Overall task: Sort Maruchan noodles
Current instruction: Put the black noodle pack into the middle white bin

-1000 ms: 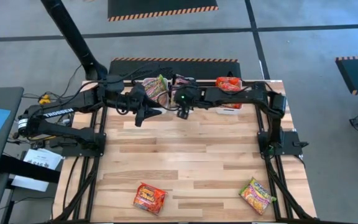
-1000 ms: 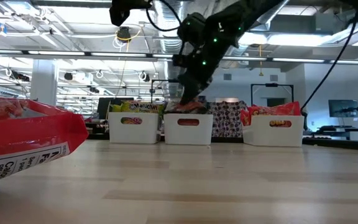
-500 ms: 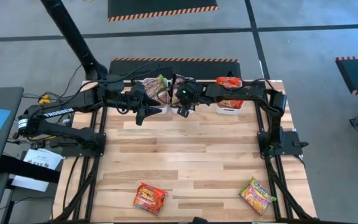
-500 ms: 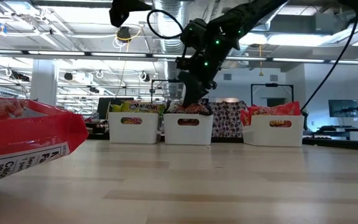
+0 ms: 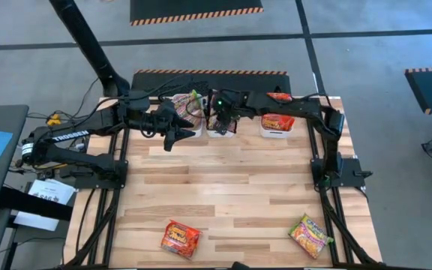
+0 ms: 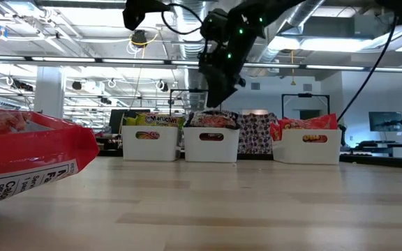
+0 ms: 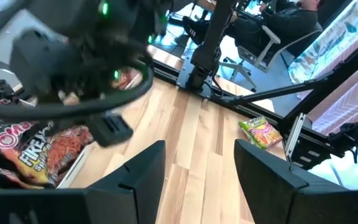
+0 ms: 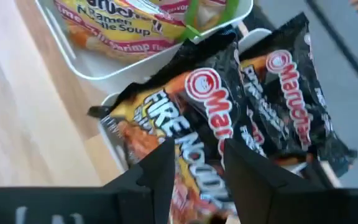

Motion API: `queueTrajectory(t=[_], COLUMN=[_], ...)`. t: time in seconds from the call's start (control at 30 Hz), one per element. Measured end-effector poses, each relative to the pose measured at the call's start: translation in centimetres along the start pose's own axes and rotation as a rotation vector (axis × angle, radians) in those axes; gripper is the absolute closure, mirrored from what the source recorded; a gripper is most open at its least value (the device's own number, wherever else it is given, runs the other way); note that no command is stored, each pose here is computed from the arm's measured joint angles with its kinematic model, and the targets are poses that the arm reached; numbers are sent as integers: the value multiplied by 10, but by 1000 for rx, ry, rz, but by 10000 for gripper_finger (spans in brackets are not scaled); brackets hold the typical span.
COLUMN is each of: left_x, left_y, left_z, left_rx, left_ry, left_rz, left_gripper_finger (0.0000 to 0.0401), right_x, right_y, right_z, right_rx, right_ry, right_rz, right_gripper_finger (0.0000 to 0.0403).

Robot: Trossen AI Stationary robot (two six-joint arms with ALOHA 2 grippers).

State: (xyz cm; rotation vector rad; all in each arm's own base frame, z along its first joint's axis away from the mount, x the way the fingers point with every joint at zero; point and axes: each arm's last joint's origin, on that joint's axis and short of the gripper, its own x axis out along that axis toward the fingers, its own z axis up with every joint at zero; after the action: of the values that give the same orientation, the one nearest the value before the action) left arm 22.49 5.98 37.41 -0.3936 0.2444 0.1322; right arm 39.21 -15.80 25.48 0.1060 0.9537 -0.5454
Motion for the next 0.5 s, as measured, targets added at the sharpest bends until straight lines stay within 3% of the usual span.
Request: queueTrajectory(t=[0.13,0.3,0.5], left_x=[0,0,0], left_y=[0,0,0], left_z=[0,0,0], left_rx=[0,1,23], left_ry=[0,0,0], left_rz=[0,0,0], left_gripper_finger=[220,220,220], right_x=[-14,-14,11], right_y=[-2,3,4], right_z=[9,7,-10], right_rx=[55,149,155], right_ry=[18,49,171], right_rz=[18,186,189], right_gripper_finger=[238,242,247])
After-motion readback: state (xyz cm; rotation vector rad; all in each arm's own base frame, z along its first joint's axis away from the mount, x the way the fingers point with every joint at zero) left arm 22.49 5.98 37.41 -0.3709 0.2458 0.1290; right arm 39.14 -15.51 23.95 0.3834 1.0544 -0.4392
